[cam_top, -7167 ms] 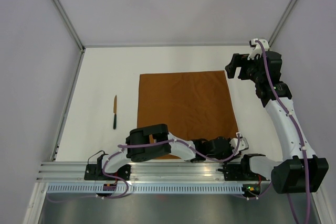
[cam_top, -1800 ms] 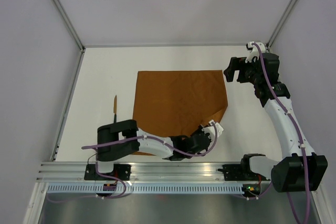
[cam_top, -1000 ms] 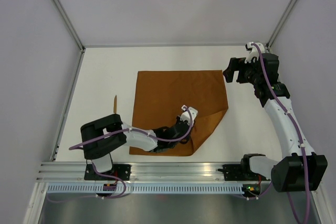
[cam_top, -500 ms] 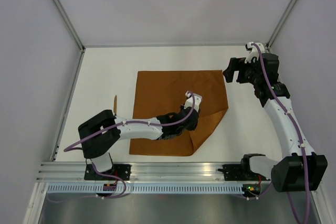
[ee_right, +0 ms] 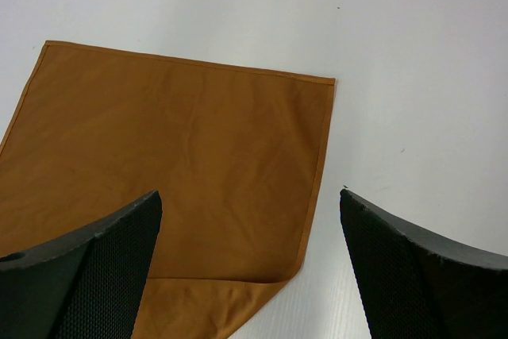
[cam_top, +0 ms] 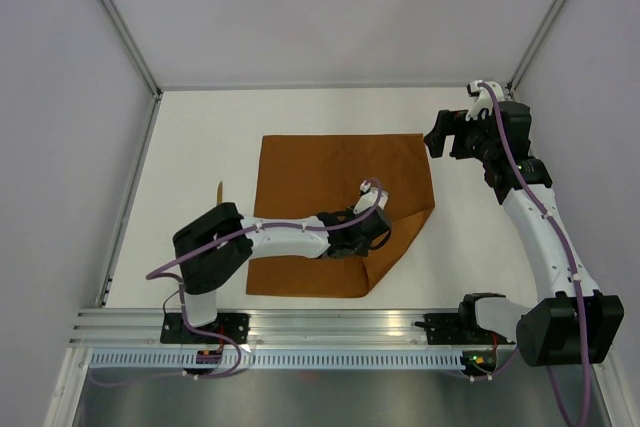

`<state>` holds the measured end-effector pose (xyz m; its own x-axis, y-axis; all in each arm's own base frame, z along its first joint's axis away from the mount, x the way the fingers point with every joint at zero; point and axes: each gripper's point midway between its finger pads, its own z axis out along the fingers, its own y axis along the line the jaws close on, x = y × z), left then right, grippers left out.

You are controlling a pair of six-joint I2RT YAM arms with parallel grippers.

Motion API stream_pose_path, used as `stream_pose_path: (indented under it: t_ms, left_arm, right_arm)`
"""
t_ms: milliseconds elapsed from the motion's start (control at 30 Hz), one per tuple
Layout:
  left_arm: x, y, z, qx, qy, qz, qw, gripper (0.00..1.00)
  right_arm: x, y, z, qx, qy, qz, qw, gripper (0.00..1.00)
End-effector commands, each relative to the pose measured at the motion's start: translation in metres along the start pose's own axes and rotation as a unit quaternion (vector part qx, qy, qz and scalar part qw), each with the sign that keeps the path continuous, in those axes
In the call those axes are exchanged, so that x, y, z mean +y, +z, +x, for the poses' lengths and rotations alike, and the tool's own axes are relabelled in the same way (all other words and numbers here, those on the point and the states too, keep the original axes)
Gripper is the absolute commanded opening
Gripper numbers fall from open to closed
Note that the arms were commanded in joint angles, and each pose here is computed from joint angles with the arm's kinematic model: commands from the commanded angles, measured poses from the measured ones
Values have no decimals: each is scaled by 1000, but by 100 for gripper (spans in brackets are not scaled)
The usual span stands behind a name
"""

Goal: Fold the napkin, place the utensils inside, and roll it up
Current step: Fold the napkin

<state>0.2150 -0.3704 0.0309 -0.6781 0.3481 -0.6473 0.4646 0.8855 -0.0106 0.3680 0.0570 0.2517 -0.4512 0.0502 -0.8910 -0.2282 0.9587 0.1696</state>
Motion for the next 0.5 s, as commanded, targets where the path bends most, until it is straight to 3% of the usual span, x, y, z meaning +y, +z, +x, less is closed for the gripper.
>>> stream_pose_path:
  t_ms: [0, 467]
  left_arm:
    - [-1, 0, -5, 6, -22, -7, 1000, 41]
    - [-1, 17, -8, 13, -17, -22, 1000, 43]
  right_arm:
    - [3, -2, 0, 0, 0, -2, 1000, 98]
    - [2, -3, -1, -2, -1, -1, 1000, 98]
